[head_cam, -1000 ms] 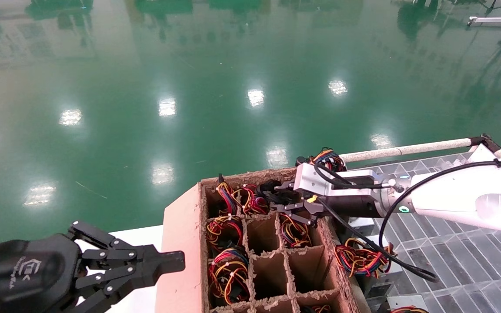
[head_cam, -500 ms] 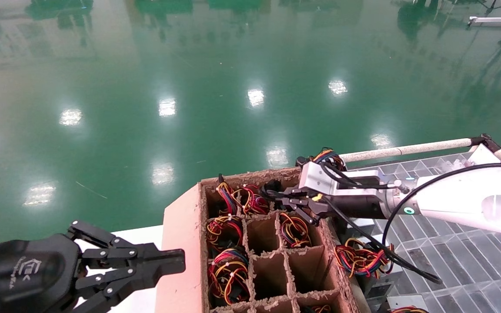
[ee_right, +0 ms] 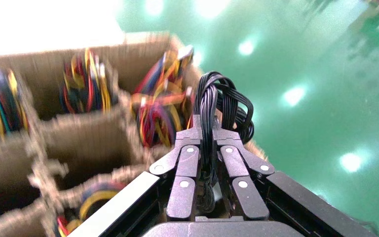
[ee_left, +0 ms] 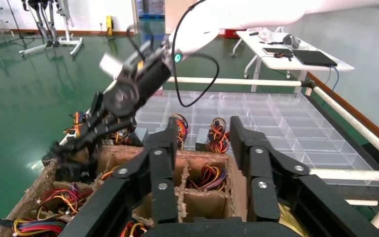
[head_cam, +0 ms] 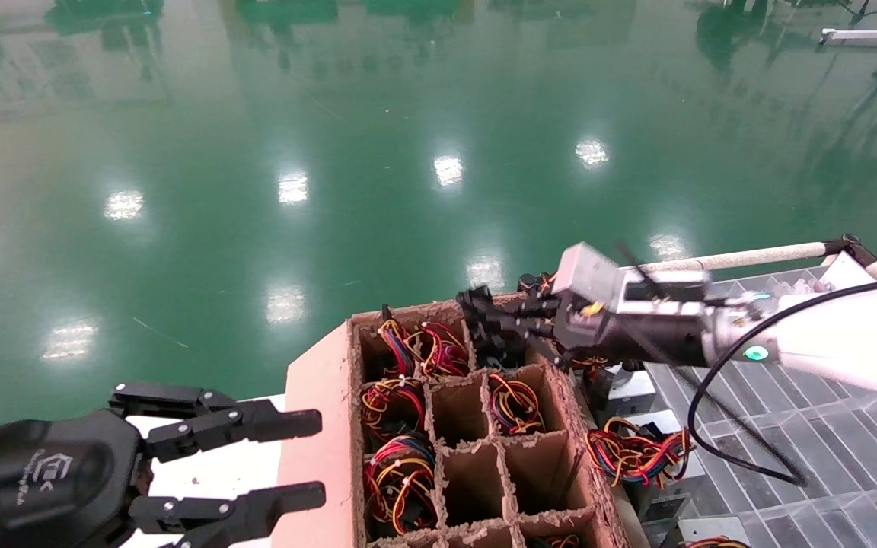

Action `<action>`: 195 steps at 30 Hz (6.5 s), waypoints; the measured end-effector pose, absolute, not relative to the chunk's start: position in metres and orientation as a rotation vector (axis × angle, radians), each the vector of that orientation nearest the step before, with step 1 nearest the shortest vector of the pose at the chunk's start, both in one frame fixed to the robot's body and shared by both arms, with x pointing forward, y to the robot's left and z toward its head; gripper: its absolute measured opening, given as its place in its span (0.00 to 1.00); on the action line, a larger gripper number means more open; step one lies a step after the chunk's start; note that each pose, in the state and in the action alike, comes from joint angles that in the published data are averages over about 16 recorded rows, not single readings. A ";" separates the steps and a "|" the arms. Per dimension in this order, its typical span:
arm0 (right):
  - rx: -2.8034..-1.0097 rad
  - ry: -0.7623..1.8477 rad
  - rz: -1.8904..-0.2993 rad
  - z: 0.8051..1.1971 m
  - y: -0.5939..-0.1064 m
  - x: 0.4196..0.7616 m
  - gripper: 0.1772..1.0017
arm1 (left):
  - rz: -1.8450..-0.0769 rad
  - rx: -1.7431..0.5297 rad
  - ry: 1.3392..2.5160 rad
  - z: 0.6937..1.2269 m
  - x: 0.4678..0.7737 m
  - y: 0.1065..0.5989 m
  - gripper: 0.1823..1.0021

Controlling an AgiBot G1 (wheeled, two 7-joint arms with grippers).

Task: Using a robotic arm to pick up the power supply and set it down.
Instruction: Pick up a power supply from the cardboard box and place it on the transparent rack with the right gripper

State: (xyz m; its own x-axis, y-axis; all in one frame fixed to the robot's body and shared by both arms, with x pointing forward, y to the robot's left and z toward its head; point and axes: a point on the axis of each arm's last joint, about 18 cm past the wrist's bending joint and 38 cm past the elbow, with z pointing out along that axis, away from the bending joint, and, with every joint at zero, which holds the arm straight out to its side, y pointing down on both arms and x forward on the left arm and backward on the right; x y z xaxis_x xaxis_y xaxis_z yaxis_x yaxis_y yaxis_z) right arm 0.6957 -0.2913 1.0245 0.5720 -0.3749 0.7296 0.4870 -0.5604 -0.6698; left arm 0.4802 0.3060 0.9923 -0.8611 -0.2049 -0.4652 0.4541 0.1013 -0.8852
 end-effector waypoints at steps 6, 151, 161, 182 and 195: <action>-1.718 -0.123 -1.163 1.063 -0.306 0.677 0.03 | -1.811 0.243 1.906 0.992 0.480 0.306 0.38; -1.081 0.659 -1.170 1.056 -0.410 0.720 0.03 | -1.811 0.243 1.906 0.992 0.480 0.306 1.00; -1.052 0.663 -1.146 1.046 -0.402 0.723 0.03 | -1.811 0.243 1.906 0.992 0.480 0.306 1.00; -0.948 0.782 -1.097 1.003 -0.439 0.715 0.03 | -1.811 0.243 1.906 0.992 0.480 0.306 1.00; -0.928 0.767 -1.076 0.999 -0.447 0.706 0.03 | -1.811 0.243 1.906 0.992 0.480 0.306 1.00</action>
State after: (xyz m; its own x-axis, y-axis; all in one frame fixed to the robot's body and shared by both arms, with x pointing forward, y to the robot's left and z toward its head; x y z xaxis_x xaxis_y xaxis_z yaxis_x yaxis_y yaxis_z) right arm 0.7061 -0.4472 0.9985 0.3013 -0.9506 -0.0745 0.3808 0.1916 -0.9046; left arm 0.4802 0.3060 0.9923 -0.8611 -0.2049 -0.4652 0.4541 0.1013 -0.8852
